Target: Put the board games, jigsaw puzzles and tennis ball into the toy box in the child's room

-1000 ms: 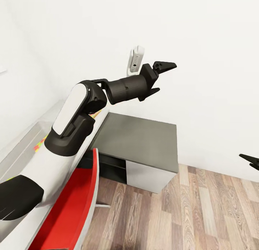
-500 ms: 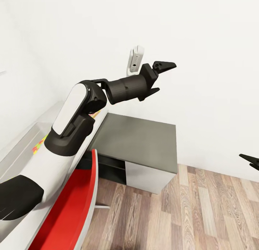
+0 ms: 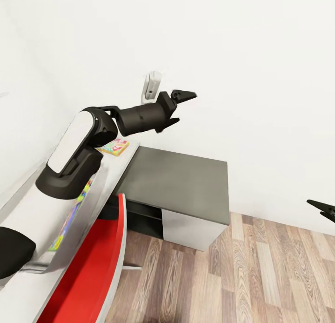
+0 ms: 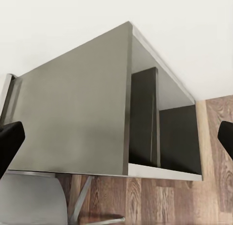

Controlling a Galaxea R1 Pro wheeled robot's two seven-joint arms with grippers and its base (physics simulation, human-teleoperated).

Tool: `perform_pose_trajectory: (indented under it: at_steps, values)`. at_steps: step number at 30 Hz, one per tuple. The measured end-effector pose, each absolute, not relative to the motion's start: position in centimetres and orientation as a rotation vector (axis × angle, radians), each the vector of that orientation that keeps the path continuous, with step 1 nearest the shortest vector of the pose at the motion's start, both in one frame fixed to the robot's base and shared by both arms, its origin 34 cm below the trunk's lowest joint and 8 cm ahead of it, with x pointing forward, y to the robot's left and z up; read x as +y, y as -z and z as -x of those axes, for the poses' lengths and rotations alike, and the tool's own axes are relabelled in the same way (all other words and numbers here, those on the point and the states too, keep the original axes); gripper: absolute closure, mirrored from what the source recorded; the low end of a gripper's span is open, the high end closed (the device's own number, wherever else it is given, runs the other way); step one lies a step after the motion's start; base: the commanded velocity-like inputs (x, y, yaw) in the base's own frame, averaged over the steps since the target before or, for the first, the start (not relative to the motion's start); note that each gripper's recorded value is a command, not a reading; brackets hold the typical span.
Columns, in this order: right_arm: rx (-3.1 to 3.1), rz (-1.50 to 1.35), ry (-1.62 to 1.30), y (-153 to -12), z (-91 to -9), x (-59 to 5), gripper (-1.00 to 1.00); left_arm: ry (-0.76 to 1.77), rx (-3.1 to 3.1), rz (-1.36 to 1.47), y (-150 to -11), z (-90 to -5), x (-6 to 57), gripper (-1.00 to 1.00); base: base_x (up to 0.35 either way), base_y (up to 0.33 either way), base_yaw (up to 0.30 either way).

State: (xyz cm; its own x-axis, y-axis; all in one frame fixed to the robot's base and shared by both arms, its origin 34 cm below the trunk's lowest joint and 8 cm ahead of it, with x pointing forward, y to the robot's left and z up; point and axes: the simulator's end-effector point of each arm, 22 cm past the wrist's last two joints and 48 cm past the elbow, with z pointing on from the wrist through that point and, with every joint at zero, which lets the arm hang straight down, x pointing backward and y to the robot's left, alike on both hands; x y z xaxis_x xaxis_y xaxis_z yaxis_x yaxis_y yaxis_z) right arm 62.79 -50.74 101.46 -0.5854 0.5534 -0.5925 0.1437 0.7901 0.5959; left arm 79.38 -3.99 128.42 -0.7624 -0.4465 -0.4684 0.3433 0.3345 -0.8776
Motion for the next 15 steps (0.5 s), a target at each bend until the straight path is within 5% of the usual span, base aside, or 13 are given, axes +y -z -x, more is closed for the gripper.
perform_pose_trajectory:
  at_steps: [15]
  values:
    - [2.22, -0.447, -0.681, -99.2, -63.0, -47.3, -1.0, 1.224, 1.95, 0.234, -125.6, -84.4, 9.5, -1.0, 0.001, 0.0, 0.0]
